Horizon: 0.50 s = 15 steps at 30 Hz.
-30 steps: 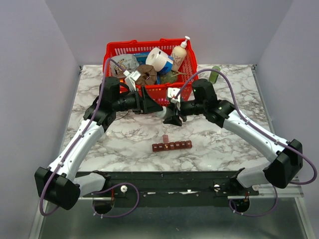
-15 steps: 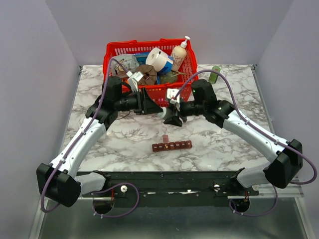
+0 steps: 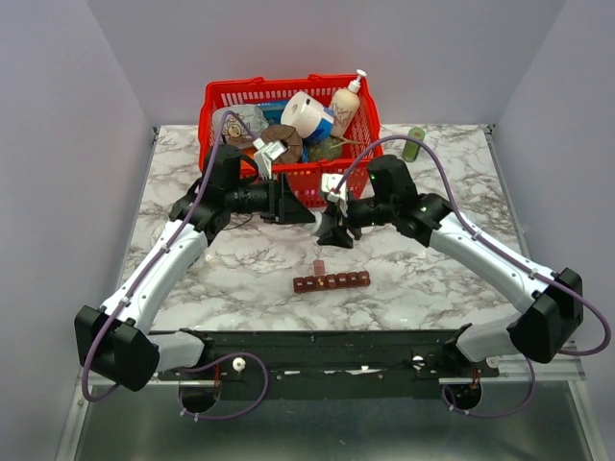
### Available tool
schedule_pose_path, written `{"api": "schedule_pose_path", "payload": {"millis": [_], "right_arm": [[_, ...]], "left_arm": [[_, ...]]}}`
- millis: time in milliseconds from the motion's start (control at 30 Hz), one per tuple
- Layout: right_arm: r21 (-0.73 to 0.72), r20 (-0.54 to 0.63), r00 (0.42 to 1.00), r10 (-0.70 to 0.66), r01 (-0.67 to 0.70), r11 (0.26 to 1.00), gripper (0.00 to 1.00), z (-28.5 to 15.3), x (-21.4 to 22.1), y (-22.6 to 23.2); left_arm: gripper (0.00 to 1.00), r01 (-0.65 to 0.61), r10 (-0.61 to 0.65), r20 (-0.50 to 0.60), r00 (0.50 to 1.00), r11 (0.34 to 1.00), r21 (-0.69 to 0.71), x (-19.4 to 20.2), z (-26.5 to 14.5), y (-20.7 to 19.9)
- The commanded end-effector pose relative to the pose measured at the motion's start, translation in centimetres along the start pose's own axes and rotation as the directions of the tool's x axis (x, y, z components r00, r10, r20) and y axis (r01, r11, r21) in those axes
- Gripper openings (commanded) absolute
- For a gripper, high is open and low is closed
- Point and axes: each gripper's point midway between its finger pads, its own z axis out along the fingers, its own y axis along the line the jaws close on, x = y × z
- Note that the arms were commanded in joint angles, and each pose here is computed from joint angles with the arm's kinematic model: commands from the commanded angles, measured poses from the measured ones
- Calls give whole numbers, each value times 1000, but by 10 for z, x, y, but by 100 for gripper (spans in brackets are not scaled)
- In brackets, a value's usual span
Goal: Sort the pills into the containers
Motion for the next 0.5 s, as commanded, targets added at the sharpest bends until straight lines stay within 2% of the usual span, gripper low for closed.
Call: {"api": "schedule_pose_path", "payload": {"millis": [0, 167, 400, 467], "right_arm": [[-119, 116, 993, 27, -13, 993, 8, 1, -36, 19], [-330, 144, 975, 167, -112, 937, 8, 4, -44, 50], [-513, 114, 926, 360, -256, 819, 8, -1, -50, 70], [-563, 119, 916, 384, -256, 786, 8, -4, -51, 75]], "left_arm": [[40, -53, 56, -54, 997, 997, 49, 10, -2, -9], [40, -143, 153, -71, 986, 982, 119, 17, -7, -19], [40, -230, 249, -82, 965, 954, 195, 30, -16, -29], [40, -250, 273, -77, 959, 942, 224, 34, -19, -35]]}}
